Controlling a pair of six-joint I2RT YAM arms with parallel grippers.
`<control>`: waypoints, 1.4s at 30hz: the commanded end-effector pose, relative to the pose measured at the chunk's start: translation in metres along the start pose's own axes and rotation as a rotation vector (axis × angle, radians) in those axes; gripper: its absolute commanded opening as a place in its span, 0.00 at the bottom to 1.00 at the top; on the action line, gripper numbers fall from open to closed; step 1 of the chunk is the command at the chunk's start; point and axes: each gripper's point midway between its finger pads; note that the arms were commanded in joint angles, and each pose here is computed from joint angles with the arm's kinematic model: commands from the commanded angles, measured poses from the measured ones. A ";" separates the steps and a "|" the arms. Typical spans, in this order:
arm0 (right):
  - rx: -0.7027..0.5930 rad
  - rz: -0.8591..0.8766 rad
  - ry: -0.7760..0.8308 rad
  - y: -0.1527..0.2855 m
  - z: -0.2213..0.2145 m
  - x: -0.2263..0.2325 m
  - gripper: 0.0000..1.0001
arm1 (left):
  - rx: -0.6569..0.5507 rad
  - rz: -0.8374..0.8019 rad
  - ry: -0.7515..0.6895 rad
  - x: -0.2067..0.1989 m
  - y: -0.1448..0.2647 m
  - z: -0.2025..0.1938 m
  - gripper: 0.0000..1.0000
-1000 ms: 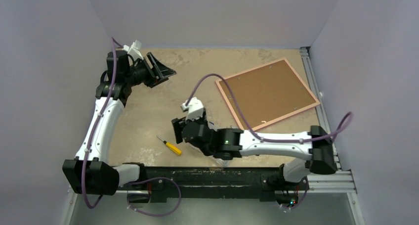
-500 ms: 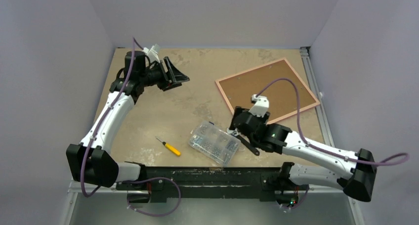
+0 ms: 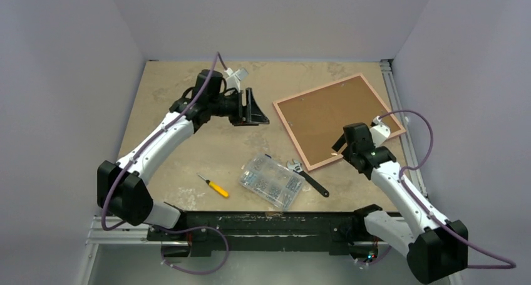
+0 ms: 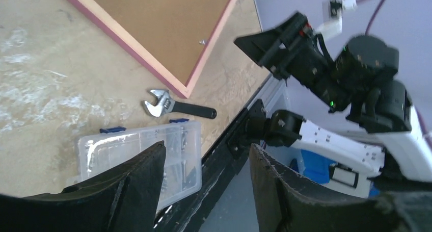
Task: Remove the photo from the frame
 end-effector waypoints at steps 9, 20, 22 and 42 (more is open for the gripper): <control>0.106 -0.018 -0.074 -0.062 0.005 0.008 0.79 | -0.042 0.039 -0.408 -0.054 -0.068 -0.057 0.64; 0.218 -0.019 -0.165 -0.097 -0.028 0.011 0.54 | -0.107 -0.071 -0.643 -0.079 -0.125 -0.064 0.66; 0.234 -0.031 -0.171 -0.100 -0.034 0.009 0.51 | -0.112 -0.080 -0.669 -0.075 -0.130 -0.065 0.65; 0.169 0.041 -0.278 -0.051 0.006 0.015 0.00 | -0.027 -0.331 -1.123 -0.055 -0.180 -0.121 0.77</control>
Point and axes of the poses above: each gripper's point midway between its finger pads, its own y axis back along the fingers, its own x axis along the line the jaws close on, z = x × y, and after that the axes turned 15 degrees about y, right-handed
